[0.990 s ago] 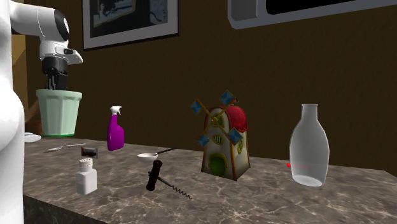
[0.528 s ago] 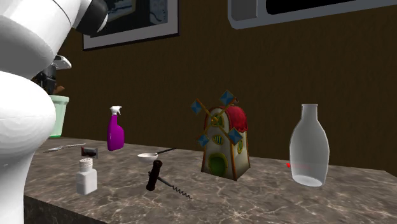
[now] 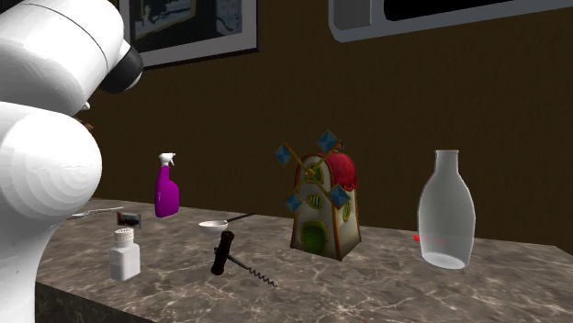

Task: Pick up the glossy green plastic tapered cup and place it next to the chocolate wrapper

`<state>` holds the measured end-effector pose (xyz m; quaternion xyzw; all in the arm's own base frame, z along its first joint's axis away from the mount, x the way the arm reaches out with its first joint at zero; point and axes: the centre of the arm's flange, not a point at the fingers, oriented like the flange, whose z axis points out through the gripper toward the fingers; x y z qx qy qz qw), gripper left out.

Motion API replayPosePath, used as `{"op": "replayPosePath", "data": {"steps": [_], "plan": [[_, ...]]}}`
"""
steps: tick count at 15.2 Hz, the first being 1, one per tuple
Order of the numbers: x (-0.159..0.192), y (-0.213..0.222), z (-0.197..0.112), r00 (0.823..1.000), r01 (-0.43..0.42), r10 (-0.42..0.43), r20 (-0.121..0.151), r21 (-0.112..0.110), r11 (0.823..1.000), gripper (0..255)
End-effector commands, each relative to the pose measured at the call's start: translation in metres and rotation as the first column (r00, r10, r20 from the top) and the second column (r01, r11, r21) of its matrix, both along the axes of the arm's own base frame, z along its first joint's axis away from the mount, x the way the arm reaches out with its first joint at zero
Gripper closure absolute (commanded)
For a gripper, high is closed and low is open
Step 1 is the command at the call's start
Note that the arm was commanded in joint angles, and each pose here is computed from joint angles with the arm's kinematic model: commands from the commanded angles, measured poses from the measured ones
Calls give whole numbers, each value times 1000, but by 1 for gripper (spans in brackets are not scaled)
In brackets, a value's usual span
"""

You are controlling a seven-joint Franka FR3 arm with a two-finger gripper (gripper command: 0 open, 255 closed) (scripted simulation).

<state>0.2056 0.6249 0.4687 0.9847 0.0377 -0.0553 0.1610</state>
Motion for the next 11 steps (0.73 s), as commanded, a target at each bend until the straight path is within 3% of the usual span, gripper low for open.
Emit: {"op": "replayPosePath", "data": {"steps": [1,11], "plan": [[1,1,-10,1000,0,0,1,0,1000,255],[1,1,-63,1000,0,0,1,0,1000,255]]}}
